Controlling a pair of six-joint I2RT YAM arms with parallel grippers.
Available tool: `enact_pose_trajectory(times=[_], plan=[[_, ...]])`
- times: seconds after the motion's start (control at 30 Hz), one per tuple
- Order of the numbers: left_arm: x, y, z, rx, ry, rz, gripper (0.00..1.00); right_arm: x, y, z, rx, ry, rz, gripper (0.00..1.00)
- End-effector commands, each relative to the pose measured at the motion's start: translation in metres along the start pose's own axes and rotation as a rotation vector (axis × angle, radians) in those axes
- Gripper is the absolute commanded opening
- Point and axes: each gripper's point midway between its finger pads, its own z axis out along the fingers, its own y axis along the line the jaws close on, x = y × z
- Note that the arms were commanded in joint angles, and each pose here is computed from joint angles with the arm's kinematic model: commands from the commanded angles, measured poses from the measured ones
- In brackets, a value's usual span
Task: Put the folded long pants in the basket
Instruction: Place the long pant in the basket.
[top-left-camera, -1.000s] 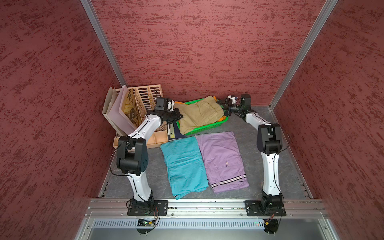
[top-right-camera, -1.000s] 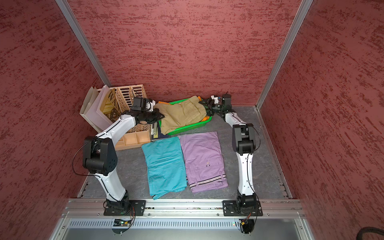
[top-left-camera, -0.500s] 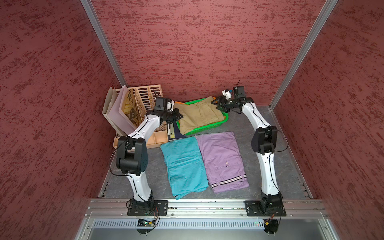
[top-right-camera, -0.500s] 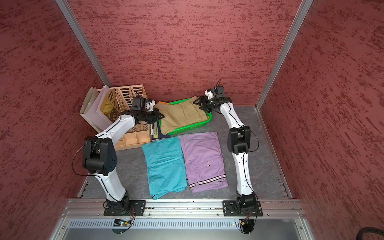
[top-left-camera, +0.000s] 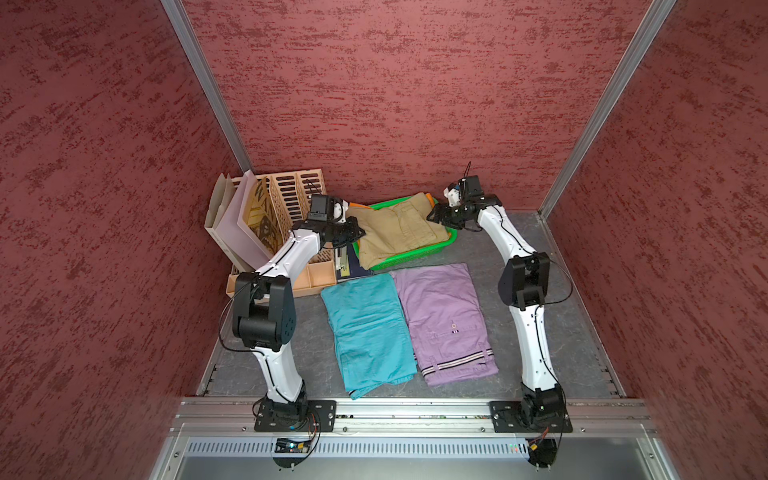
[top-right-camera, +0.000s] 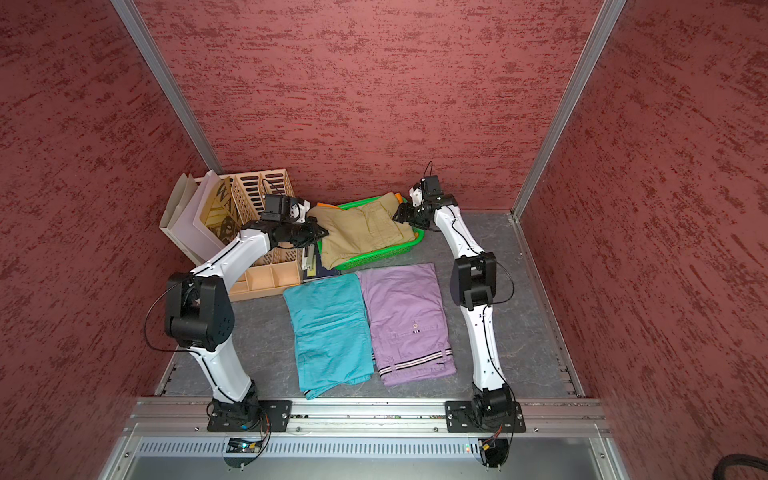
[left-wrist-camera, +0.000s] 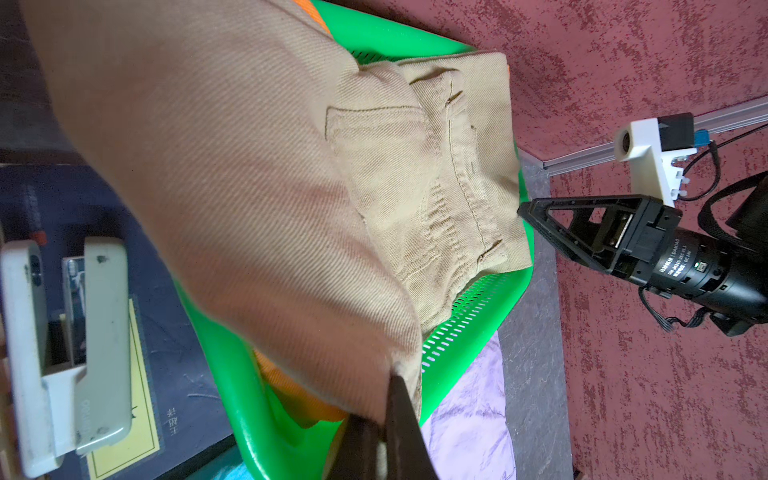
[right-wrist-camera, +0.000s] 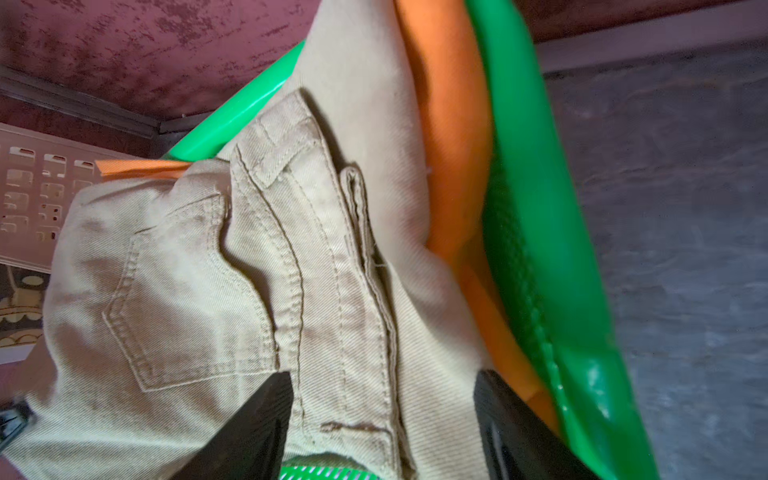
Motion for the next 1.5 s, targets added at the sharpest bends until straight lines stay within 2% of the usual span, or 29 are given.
enact_pose_trajectory(times=[0.0, 0.07, 0.13, 0.27, 0.37, 0.5, 0.63, 0.7, 0.83, 1.17, 1.3, 1.47], plan=[[-0.012, -0.002, -0.004, 0.015, -0.028, 0.028, 0.0, -0.019, -0.004, 0.011, 0.005, -0.079, -0.053, 0.7], [-0.013, -0.001, -0.004, 0.014, -0.029, 0.027, 0.0, -0.018, -0.002, 0.017, -0.008, -0.07, -0.063, 0.64], [-0.012, 0.0, -0.004, 0.012, -0.028, 0.025, 0.0, -0.015, -0.002, 0.023, 0.007, -0.065, -0.075, 0.63], [-0.01, 0.0, -0.002, 0.023, -0.018, 0.019, 0.0, -0.018, -0.002, 0.027, 0.033, -0.091, -0.098, 0.69], [-0.01, 0.001, -0.002, 0.023, -0.02, 0.018, 0.0, -0.021, -0.005, 0.031, 0.051, -0.111, -0.113, 0.69], [-0.011, 0.002, -0.002, 0.022, -0.021, 0.021, 0.0, -0.018, -0.003, 0.037, 0.03, -0.1, -0.12, 0.59], [-0.011, 0.004, 0.0, 0.02, -0.018, 0.015, 0.0, -0.017, 0.002, 0.036, 0.028, -0.101, -0.136, 0.41], [-0.011, 0.002, -0.001, 0.023, -0.02, 0.015, 0.0, -0.019, 0.005, 0.034, 0.033, -0.109, -0.144, 0.25], [-0.016, -0.004, -0.008, 0.029, -0.038, 0.02, 0.0, -0.032, 0.015, 0.016, 0.05, -0.155, -0.158, 0.0], [-0.039, -0.041, -0.039, 0.056, -0.085, 0.064, 0.0, -0.077, 0.055, -0.062, 0.062, -0.331, -0.184, 0.0], [-0.043, -0.047, -0.04, 0.056, -0.085, 0.08, 0.0, -0.083, 0.057, -0.075, 0.072, -0.358, -0.18, 0.0], [-0.039, -0.034, -0.025, 0.024, -0.071, 0.084, 0.0, -0.076, 0.034, -0.06, 0.111, -0.325, -0.136, 0.0]])
